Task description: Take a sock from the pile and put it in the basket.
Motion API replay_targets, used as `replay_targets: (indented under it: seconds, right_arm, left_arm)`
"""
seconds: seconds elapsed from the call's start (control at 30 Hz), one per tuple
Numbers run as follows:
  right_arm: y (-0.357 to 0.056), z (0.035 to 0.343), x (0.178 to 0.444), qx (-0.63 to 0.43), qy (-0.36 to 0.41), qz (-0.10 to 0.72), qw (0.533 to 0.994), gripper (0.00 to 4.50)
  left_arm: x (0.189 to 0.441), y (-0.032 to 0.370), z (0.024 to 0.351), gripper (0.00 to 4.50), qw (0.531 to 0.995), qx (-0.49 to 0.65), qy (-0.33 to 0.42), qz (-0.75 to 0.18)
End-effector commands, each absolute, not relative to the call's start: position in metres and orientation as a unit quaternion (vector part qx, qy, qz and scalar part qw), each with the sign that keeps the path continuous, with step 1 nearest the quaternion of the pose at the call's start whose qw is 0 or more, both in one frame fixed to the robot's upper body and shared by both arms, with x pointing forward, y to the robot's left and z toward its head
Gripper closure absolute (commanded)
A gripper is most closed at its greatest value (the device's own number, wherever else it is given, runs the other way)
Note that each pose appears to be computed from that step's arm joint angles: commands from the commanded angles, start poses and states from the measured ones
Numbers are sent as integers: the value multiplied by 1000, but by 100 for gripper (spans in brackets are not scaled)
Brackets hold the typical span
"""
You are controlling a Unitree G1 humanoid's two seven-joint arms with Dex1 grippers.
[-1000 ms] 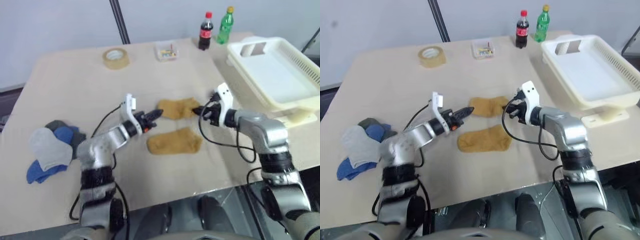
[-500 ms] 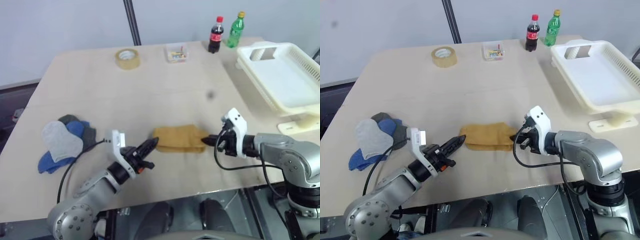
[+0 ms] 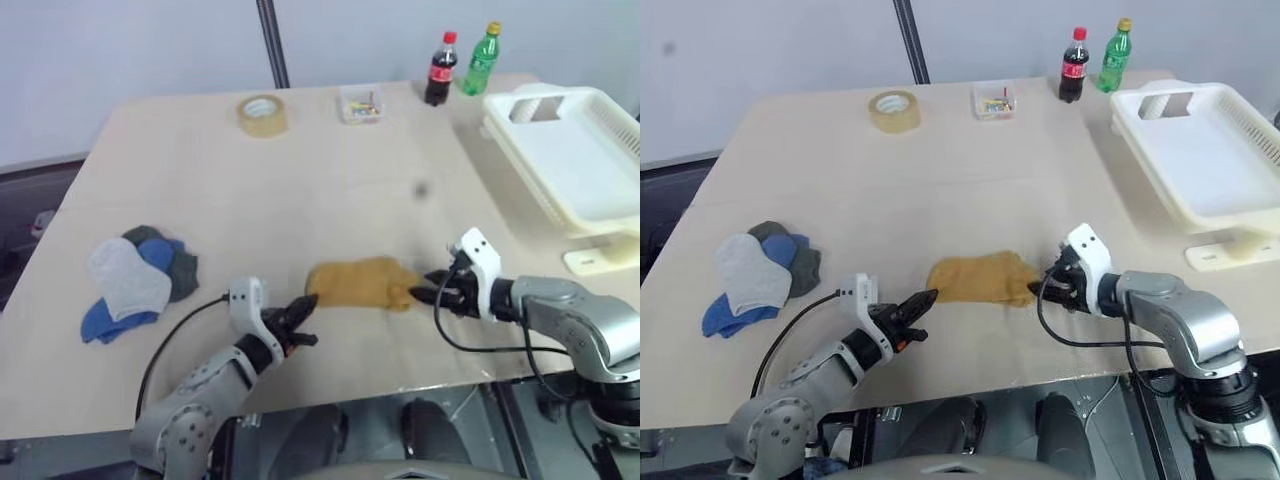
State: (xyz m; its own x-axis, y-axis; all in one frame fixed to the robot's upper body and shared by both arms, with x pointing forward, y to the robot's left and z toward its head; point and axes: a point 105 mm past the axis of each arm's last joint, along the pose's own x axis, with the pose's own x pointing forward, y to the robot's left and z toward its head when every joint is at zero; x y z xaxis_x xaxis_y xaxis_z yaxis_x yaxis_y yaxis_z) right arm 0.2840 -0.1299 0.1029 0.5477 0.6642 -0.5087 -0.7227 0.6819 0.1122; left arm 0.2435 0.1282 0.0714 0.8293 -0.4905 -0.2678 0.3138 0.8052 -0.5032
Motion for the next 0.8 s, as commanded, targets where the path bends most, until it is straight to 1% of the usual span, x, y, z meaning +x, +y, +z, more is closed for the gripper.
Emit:
replay_targets:
  seconds: [0.03, 0.1, 0.13, 0.17, 0.2, 0.23, 0.37, 0.43, 0.5, 0.63, 0.73, 0.8]
  right_arm:
    - [-127, 138, 292, -84, 177, 421, 886, 96]
    - [-116, 156, 290, -112, 117, 466, 870, 96]
    - [-112, 162, 289, -137, 89, 485, 859, 96]
    - [-110, 164, 289, -154, 71, 497, 851, 96]
    - [-104, 165, 287, -161, 62, 512, 842, 96]
    - [-96, 164, 286, -164, 53, 525, 833, 96]
    - [-66, 142, 286, -207, 39, 555, 805, 96]
    - [-61, 128, 296, -222, 47, 539, 811, 96]
    - [-61, 117, 304, -221, 59, 523, 821, 96]
    - [-70, 92, 312, -247, 97, 509, 819, 96]
    - [-70, 84, 309, -248, 110, 518, 811, 96]
    - [-69, 84, 307, -245, 108, 523, 809, 96]
  left_arm:
    - [242, 130, 68, 366, 931, -225, 196, -211]
    - [244, 134, 65, 280, 935, -221, 196, -197]
    - [245, 135, 66, 246, 935, -220, 196, -197]
    - [245, 134, 66, 191, 935, -220, 196, -199]
    - [245, 132, 69, 160, 932, -224, 194, -208]
    - [244, 130, 71, 117, 930, -225, 192, -217]
    - [242, 128, 77, 117, 929, -224, 181, -234]
    - [242, 131, 79, 117, 931, -218, 177, -233]
    - [240, 132, 82, 117, 930, -216, 170, -242]
    - [242, 140, 92, 117, 928, -245, 127, -250]
    - [242, 140, 92, 117, 918, -270, 113, -266]
    - [250, 143, 84, 117, 910, -296, 119, -265]
